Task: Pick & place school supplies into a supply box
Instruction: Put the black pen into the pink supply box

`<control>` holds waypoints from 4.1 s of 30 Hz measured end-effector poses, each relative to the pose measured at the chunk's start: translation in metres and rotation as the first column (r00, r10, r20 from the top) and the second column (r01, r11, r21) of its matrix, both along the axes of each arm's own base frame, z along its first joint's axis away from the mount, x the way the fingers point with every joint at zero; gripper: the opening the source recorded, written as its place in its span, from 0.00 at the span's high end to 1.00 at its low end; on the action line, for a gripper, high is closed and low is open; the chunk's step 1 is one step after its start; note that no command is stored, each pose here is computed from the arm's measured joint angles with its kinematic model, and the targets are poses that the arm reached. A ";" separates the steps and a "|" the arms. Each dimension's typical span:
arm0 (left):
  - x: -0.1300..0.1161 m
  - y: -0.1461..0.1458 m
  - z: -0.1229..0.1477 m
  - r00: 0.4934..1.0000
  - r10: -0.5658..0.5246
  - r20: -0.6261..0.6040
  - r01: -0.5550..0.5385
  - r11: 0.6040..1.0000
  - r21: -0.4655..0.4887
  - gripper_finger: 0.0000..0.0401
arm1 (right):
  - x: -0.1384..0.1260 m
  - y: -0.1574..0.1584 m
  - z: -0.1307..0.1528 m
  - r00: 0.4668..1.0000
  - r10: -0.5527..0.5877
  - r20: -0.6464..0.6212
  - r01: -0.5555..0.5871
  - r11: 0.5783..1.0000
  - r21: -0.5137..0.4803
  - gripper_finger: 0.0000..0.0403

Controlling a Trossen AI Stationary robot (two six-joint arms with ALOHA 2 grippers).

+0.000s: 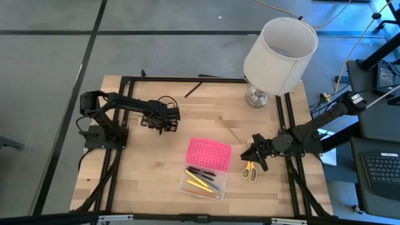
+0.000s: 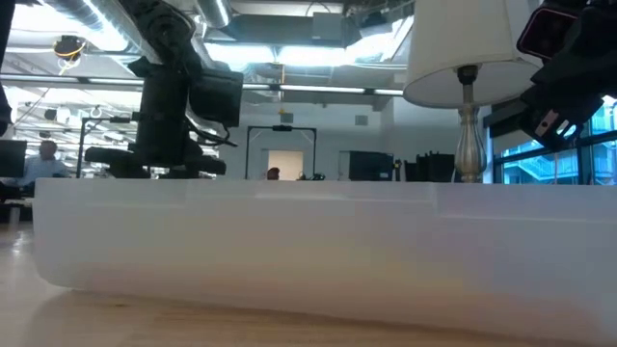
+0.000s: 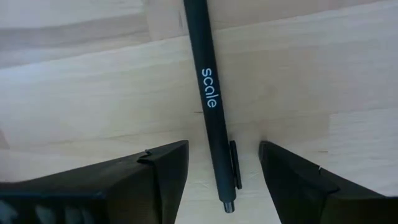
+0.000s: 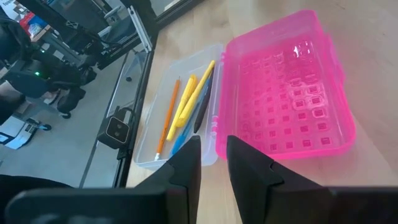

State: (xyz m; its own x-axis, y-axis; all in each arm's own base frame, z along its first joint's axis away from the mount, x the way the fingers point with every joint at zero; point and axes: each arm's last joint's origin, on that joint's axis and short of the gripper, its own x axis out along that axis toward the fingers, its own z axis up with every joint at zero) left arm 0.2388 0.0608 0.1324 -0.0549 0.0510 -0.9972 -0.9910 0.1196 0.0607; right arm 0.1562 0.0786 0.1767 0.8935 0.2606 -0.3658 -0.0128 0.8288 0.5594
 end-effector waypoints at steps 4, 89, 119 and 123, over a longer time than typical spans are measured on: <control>0.000 0.000 0.000 1.000 0.009 0.001 -0.009 1.000 0.001 0.52 | 0.000 0.000 0.000 1.000 0.000 0.000 0.000 1.000 0.000 0.79; 0.075 -0.069 0.129 0.561 -0.727 0.396 0.699 0.672 0.245 0.89 | 0.000 0.000 0.000 1.000 0.000 -0.001 0.000 1.000 0.002 0.79; 0.138 -0.215 0.106 0.050 -0.991 0.128 0.981 0.072 0.179 0.89 | -0.001 0.001 -0.002 0.999 0.029 -0.020 -0.029 1.000 0.007 0.79; 0.147 -0.219 0.085 -0.050 -0.995 0.088 0.989 -0.037 0.142 0.89 | -0.001 0.001 -0.002 0.999 0.040 -0.029 -0.040 0.999 0.010 0.79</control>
State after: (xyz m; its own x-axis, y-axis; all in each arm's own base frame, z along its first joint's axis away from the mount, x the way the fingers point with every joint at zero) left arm 0.3856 -0.1580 0.2174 0.1909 -0.0409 -0.9808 0.1592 0.9872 -0.0101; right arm 0.1551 0.0795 0.1746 0.8711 0.2999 -0.3888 -0.0295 0.8224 0.5681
